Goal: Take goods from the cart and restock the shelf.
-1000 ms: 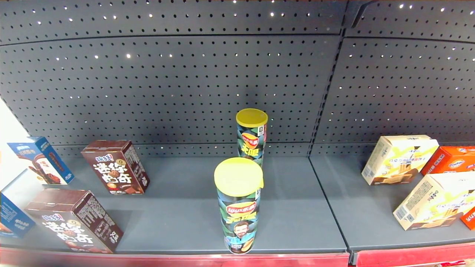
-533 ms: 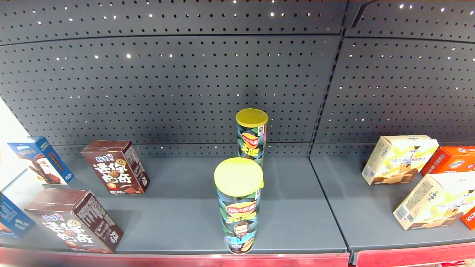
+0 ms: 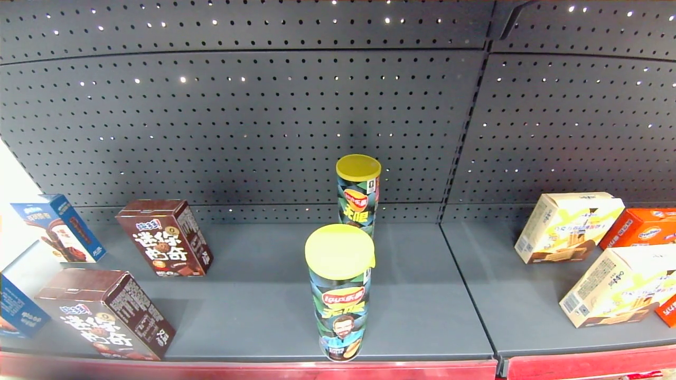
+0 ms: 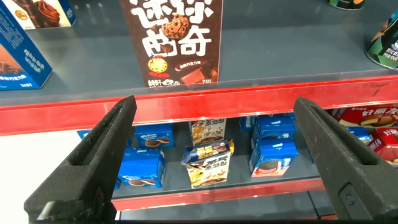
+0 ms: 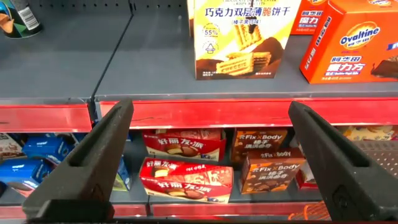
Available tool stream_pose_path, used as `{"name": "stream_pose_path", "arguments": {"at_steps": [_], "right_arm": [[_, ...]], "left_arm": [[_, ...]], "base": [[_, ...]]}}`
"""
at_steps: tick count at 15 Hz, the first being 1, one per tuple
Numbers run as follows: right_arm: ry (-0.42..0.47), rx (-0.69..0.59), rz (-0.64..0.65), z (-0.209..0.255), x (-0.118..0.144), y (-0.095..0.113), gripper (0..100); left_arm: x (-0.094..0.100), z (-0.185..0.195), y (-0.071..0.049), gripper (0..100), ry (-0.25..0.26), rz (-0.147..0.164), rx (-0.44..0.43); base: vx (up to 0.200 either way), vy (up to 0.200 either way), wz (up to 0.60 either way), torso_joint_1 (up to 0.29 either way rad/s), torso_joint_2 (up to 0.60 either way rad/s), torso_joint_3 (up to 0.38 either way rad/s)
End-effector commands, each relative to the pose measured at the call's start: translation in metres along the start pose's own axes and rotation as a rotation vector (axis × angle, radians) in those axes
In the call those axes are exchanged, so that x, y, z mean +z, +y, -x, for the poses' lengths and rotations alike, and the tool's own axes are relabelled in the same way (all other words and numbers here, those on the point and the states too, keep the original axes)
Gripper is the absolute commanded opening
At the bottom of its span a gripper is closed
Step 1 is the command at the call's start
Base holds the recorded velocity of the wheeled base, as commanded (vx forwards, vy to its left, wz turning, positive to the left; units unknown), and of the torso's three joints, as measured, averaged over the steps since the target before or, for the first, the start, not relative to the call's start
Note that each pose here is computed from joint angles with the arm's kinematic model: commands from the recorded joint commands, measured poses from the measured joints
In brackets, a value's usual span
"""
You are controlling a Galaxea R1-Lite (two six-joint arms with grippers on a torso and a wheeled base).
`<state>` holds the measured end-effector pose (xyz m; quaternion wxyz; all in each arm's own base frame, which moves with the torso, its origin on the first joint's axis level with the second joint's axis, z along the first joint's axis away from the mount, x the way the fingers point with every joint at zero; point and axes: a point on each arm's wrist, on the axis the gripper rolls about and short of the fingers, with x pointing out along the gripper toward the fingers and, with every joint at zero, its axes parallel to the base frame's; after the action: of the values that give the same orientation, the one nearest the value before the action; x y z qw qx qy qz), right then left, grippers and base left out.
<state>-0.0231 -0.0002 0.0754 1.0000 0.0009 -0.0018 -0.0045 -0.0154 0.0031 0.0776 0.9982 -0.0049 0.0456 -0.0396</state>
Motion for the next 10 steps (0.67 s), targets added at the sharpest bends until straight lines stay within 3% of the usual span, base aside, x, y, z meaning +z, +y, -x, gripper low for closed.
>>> {"name": "stream_pose_path", "arguments": {"at_steps": [1,2,4,5,6,7,8,10], "right_arm": [[0.004,0.000,0.000,0.000,0.000,0.000,100],[0.004,0.000,0.000,0.000,0.000,0.000,100],[0.004,0.000,0.000,0.000,0.000,0.000,100],[0.004,0.000,0.000,0.000,0.000,0.000,100],[0.004,0.000,0.000,0.000,0.000,0.000,100],[0.004,0.000,0.000,0.000,0.000,0.000,100],[0.004,0.000,0.000,0.000,0.000,0.000,100],[0.004,0.000,0.000,0.000,0.000,0.000,100]], "left_arm": [[0.000,0.000,0.000,100,0.001,0.000,0.000],[0.000,0.000,0.000,100,0.007,-0.006,-0.009],[0.023,-0.004,-0.002,100,0.022,-0.014,-0.106],[0.069,-0.018,-0.007,100,0.089,-0.016,-0.207],[0.077,-0.024,-0.007,100,0.099,-0.047,-0.204],[0.082,-0.027,-0.007,100,0.094,-0.124,-0.208],[0.086,-0.029,-0.008,100,0.090,-0.152,-0.212],[0.100,-0.030,-0.008,100,0.062,-0.157,-0.211]], "base": [[0.000,0.000,0.00,0.000,0.00,0.000],[0.000,0.000,0.00,0.000,0.00,0.000],[0.000,0.000,0.00,0.000,0.00,0.000],[0.000,0.000,0.00,0.000,0.00,0.000],[0.000,0.000,0.00,0.000,0.00,0.000],[0.000,0.000,0.00,0.000,0.00,0.000],[0.000,0.000,0.00,0.000,0.00,0.000],[0.000,0.000,0.00,0.000,0.00,0.000]]}}
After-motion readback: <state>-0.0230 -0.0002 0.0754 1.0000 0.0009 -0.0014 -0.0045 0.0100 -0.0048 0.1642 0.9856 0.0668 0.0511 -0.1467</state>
